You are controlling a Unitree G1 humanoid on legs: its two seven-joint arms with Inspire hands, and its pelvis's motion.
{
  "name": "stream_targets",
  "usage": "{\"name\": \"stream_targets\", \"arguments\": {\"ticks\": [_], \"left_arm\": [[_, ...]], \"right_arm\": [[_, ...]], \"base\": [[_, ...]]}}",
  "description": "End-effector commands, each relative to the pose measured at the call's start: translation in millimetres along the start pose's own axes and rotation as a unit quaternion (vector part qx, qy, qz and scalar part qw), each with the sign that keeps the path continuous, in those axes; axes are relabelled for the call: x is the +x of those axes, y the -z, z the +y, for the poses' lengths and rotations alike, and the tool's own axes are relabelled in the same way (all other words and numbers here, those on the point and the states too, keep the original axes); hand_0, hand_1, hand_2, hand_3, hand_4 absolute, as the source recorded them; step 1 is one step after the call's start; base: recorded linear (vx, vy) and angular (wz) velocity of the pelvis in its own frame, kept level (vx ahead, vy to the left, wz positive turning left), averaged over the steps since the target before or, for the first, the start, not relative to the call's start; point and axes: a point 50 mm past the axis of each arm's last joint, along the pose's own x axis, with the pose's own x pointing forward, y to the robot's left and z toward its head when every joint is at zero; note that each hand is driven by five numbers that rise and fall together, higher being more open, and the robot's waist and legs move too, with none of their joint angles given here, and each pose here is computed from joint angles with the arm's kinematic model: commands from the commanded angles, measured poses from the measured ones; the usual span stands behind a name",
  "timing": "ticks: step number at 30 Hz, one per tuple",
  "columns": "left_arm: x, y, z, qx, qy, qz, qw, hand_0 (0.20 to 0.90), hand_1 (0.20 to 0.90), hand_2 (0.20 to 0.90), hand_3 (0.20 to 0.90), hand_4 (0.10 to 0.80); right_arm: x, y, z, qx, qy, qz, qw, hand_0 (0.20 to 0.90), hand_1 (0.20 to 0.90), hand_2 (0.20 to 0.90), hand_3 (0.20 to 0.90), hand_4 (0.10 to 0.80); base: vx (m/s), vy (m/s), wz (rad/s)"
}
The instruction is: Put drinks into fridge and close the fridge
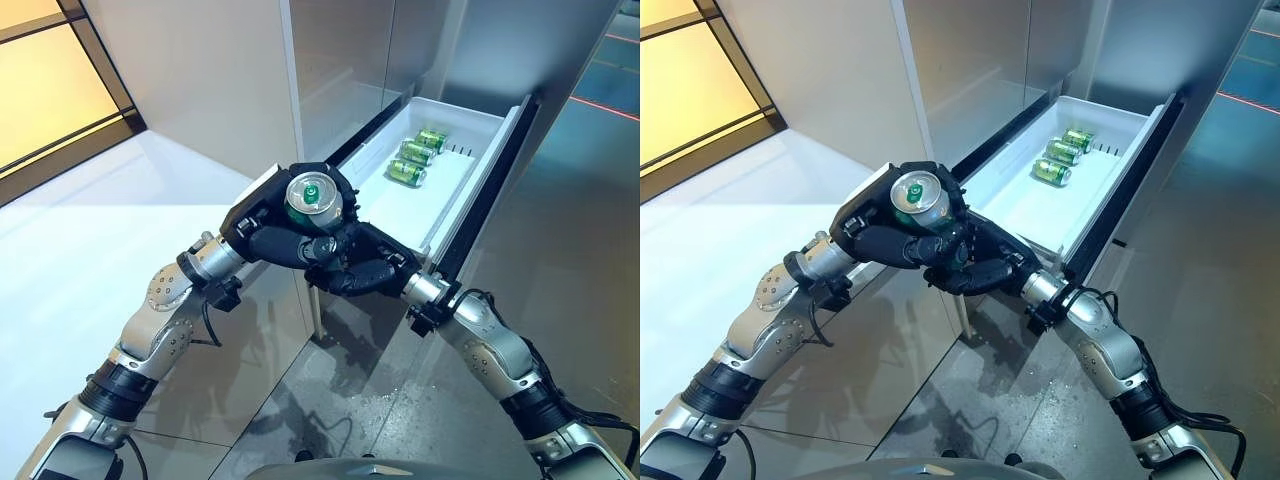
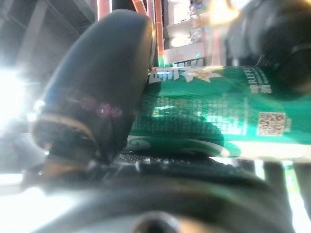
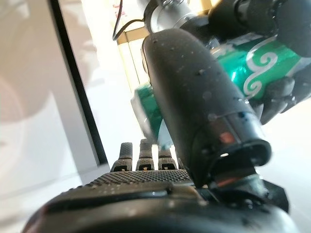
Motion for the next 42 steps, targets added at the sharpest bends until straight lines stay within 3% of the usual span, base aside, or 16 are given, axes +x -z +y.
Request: {"name": "stream_targets", "arguments": {"ticks": [1, 13, 21, 22, 23, 29, 39, 41, 42], "left_arm": [[35, -53, -11, 0.037, 0.064, -0.148, 0.986, 0.300, 0.300, 0.300, 0.200, 0.100], [40, -43, -7, 0.050, 0.046, -0.118, 0.991, 0.300, 0.300, 0.300, 0.200, 0.100], [46, -27, -13, -0.019, 0.051, -0.106, 0.993, 0.300, 0.300, 0.300, 0.200, 0.100], [46, -25, -14, -0.023, 0.052, -0.104, 0.993, 0.300, 0.300, 0.300, 0.200, 0.100], [48, -22, -17, -0.029, 0.055, -0.102, 0.993, 0.300, 0.300, 0.300, 0.200, 0.100], [53, -13, -26, -0.039, 0.059, -0.099, 0.993, 0.300, 0.300, 0.300, 0.200, 0.100], [53, -13, -28, 0.025, 0.037, -0.101, 0.994, 0.300, 0.300, 0.300, 0.200, 0.100], [53, -13, -28, 0.035, 0.032, -0.096, 0.994, 0.806, 0.806, 0.806, 0.790, 0.690], [53, -13, -27, 0.039, 0.029, -0.093, 0.994, 0.900, 0.900, 0.900, 0.900, 0.800]], "right_arm": [[22, -60, 25, -0.028, -0.076, -0.140, 0.987, 0.900, 0.900, 0.900, 0.900, 0.800], [28, -62, 42, -0.002, -0.147, -0.124, 0.981, 0.900, 0.900, 0.900, 0.900, 0.800], [36, -59, 50, 0.027, -0.168, -0.115, 0.979, 0.900, 0.900, 0.900, 0.900, 0.800], [37, -58, 51, 0.032, -0.170, -0.113, 0.978, 0.568, 0.568, 0.568, 0.513, 0.413], [39, -57, 53, 0.044, -0.172, -0.110, 0.978, 0.300, 0.300, 0.300, 0.200, 0.100], [46, -57, 59, 0.060, -0.163, -0.127, 0.977, 0.300, 0.300, 0.300, 0.200, 0.100], [48, -67, 48, 0.026, -0.088, -0.156, 0.984, 0.300, 0.300, 0.300, 0.200, 0.100], [48, -72, 44, 0.010, -0.069, -0.163, 0.984, 0.300, 0.300, 0.300, 0.200, 0.100], [47, -75, 41, -0.004, -0.060, -0.168, 0.984, 0.300, 0.300, 0.300, 0.200, 0.100]], "base": [[0.000, 0.000, 0.00], [-0.004, -0.004, 0.01], [0.000, 0.000, 0.00], [0.000, 0.000, 0.00], [0.000, 0.000, 0.00], [0.000, 0.000, 0.00], [0.000, 0.000, 0.00], [0.000, 0.000, 0.00], [0.000, 0.000, 0.00]]}}
